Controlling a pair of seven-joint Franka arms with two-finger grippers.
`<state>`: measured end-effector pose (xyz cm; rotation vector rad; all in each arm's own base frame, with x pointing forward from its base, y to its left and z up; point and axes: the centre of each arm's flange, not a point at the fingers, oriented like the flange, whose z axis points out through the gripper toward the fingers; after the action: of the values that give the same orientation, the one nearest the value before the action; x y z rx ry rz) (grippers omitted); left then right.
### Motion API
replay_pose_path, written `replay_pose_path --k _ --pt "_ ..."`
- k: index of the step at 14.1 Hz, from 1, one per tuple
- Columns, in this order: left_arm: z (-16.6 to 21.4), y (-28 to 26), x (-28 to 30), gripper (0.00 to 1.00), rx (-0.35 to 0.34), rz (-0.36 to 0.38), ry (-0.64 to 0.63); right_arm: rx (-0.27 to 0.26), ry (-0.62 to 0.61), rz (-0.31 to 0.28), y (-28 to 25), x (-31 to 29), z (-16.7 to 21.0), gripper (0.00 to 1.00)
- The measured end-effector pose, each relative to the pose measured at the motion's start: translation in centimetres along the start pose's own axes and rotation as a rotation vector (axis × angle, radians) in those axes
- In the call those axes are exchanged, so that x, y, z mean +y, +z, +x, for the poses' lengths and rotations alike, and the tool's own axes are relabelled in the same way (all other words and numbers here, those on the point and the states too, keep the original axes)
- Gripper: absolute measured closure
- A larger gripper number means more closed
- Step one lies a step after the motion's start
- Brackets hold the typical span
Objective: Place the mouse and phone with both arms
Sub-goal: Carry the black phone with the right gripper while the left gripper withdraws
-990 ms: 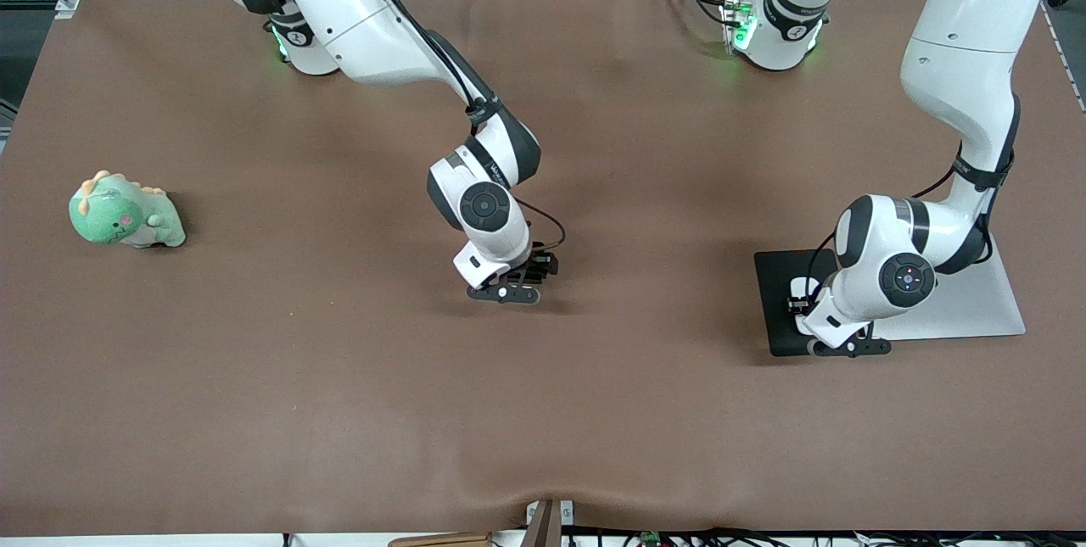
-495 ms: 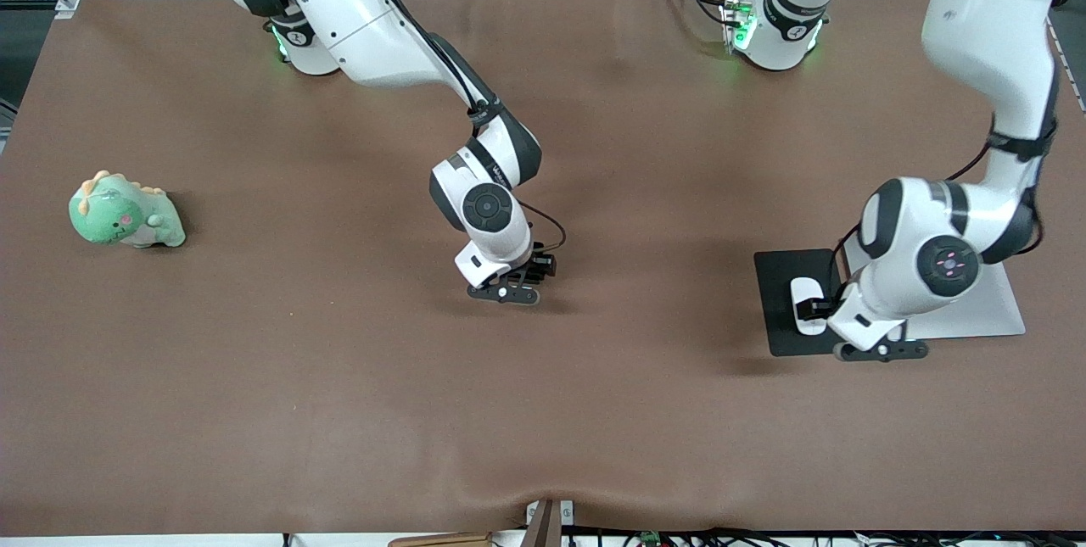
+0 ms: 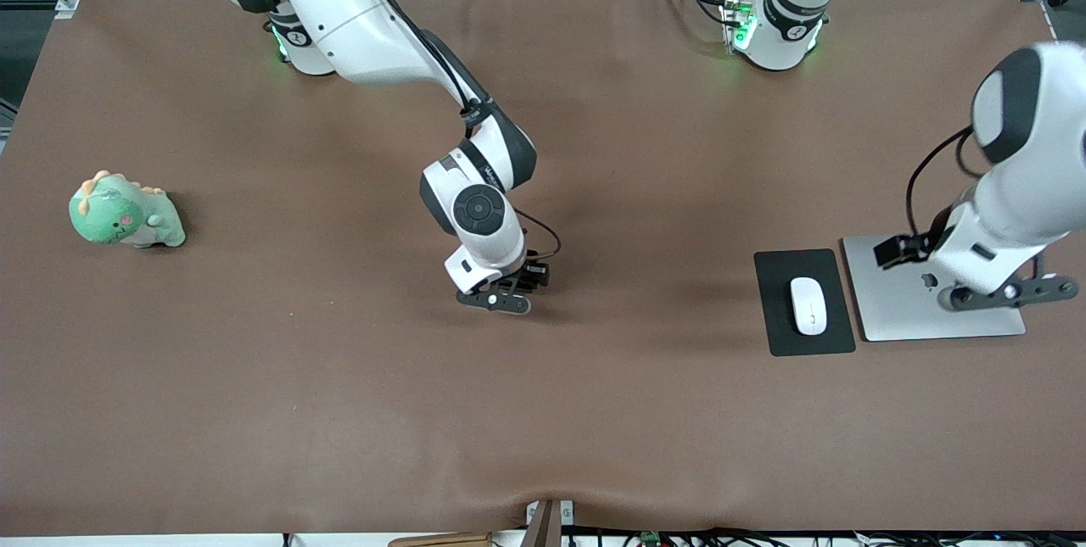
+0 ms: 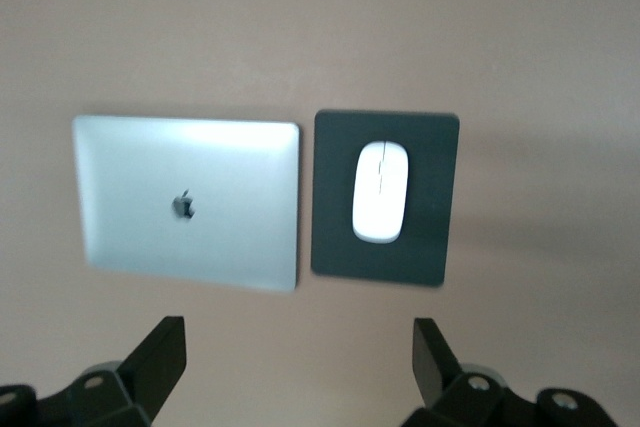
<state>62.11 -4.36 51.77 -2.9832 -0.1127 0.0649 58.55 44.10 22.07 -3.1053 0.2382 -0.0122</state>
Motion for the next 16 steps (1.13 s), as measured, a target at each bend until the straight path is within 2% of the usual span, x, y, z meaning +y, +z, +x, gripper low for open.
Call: replay_pose_path --k 3,7,10,12,16 --pt "-3.5 -6.1 -0.8 0.0 0.019 -0.015 -0.004 -0.006 -0.05 -0.024 -6.3 4.3 3.7 0.2" --pt "-8.4 -11.9 -1.7 0.0 0.042 -0.05 0.014 -0.068 -0.215 -0.045 -11.4 15.3 9.6 0.2" --pt "-10.7 -13.8 -1.7 0.0 0.04 -0.091 0.025 -0.109 -0.287 -0.038 -11.8 25.7 12.8 0.2" --pt "-11.2 -14.1 -1.4 0.0 0.037 -0.128 0.028 -0.142 -0.272 -0.035 -11.1 31.2 13.3 0.2" --pt "-11.8 -13.3 -0.7 0.0 0.013 -0.134 0.041 -0.179 -0.248 -0.028 -10.2 39.7 13.3 0.2"
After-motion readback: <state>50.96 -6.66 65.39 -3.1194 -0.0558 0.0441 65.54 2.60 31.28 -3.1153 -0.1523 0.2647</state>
